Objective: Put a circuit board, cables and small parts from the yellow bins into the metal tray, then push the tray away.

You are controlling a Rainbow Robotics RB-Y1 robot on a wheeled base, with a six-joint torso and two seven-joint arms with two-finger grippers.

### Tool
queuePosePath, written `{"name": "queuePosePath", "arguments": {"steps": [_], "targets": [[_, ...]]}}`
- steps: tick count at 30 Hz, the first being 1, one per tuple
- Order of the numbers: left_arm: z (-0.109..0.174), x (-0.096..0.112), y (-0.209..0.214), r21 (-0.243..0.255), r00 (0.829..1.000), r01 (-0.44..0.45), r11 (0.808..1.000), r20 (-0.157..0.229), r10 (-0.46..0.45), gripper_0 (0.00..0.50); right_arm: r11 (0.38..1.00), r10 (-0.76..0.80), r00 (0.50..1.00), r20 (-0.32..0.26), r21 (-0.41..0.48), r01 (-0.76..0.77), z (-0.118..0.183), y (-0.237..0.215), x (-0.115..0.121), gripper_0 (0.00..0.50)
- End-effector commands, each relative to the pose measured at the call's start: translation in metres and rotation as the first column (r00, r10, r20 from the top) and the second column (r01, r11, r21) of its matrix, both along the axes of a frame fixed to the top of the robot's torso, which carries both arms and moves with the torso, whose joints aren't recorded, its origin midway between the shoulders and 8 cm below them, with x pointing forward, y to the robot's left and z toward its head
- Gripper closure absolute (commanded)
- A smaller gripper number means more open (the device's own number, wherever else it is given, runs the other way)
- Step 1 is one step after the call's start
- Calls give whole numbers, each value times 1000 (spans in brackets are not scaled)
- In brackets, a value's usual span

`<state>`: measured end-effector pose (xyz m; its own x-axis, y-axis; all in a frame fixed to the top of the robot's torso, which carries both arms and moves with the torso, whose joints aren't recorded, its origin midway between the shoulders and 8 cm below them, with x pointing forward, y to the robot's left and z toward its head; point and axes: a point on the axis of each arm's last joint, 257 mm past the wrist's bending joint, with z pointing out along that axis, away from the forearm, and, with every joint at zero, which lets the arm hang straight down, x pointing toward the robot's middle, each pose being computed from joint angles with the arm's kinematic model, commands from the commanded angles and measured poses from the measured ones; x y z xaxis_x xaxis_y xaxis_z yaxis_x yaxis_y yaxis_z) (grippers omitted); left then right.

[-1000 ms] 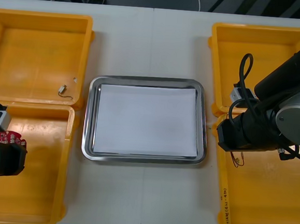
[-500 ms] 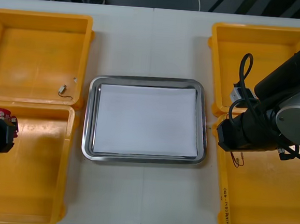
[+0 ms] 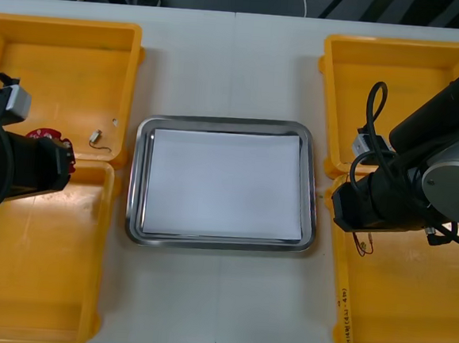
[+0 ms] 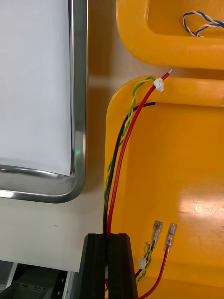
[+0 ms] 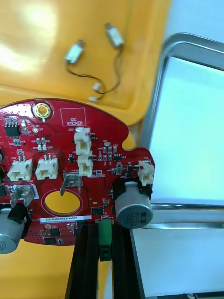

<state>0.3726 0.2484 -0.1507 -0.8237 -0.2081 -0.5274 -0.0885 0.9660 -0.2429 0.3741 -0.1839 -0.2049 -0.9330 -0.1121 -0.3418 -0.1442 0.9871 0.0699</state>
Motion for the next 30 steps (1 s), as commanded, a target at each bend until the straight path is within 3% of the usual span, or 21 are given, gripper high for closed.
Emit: {"name": "queuePosePath", "arguments": {"steps": [1,9,17,21,30], "targets": [[19,11,-22,-6,1000,-2,1000,11,2,500,1000,29,999,42,2,-29,13,9,3,500],[17,25,-45,-5,996,32,999,-78,-32,500,1000,28,999,43,1,-28,13,9,3,500],[11,36,-65,29,990,67,997,-124,-63,500,1000,30,999,46,1,-30,14,10,3,500],[7,38,-77,34,986,87,996,-146,-81,500,1000,27,999,46,0,-27,13,9,4,500],[-8,38,-103,40,983,111,993,-150,-104,500,1000,25,999,46,1,-25,13,9,4,500]]}}
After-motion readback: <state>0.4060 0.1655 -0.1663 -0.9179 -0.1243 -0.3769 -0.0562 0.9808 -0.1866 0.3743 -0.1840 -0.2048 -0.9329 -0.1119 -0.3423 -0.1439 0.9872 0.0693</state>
